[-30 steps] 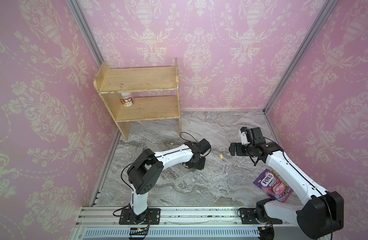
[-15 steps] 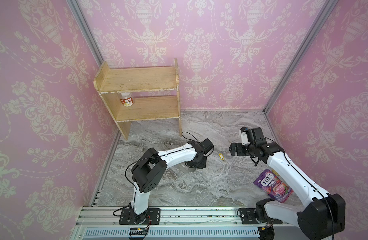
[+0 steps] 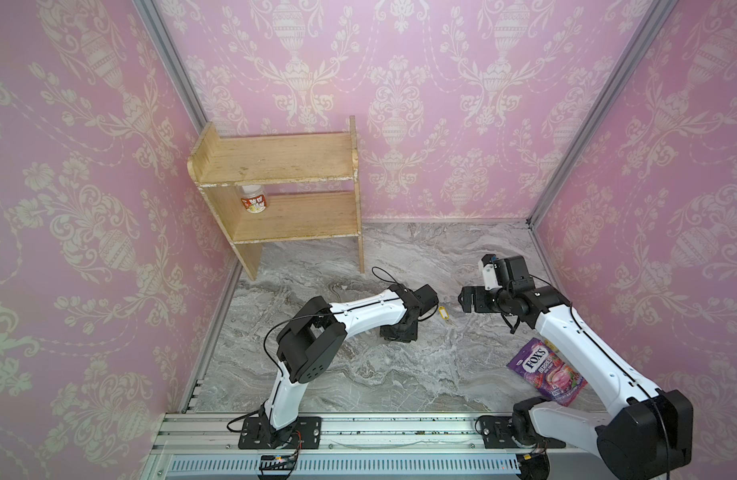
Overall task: Put the keys on the keyring
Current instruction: 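Lower the left gripper onto the end of the keyring plate and close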
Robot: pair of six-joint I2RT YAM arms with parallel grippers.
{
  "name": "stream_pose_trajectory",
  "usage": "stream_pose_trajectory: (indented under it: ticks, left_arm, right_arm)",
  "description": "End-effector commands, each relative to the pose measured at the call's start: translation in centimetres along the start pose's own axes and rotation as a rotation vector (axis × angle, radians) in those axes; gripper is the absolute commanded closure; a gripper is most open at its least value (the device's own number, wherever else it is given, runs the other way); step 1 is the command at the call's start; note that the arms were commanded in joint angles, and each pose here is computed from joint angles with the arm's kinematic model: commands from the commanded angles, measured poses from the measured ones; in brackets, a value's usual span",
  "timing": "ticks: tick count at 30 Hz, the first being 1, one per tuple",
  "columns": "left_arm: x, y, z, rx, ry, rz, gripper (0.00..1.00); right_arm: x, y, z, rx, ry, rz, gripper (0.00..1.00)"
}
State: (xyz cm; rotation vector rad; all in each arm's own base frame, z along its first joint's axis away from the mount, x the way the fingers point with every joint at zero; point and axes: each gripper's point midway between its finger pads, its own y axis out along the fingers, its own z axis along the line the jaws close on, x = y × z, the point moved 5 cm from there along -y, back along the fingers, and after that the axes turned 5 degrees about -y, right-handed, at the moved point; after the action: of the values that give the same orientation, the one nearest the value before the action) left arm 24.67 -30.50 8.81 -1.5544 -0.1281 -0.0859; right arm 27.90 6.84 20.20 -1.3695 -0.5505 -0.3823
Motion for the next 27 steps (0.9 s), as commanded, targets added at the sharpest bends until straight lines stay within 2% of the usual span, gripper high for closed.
stream_pose_trajectory:
  ticks: [1,14,23,27]
  left_arm:
    - [0.5,-0.1,0.1,0.054,-0.044,-0.021,0.67]
    - [0.4,1.0,0.0,0.084,-0.077,0.009,0.66]
    - [0.4,1.2,0.2,0.113,-0.083,0.014,0.75]
    - [0.4,1.6,0.4,0.123,-0.085,0.023,0.75]
  right_arm:
    - [0.2,-0.4,0.3,0.02,-0.017,-0.026,0.0]
    - [0.3,-0.8,0.3,0.023,-0.019,-0.044,0.0]
    - [0.3,-0.9,0.3,0.023,-0.02,-0.051,0.0]
    - [0.4,-1.0,0.4,0.027,-0.02,-0.055,0.0]
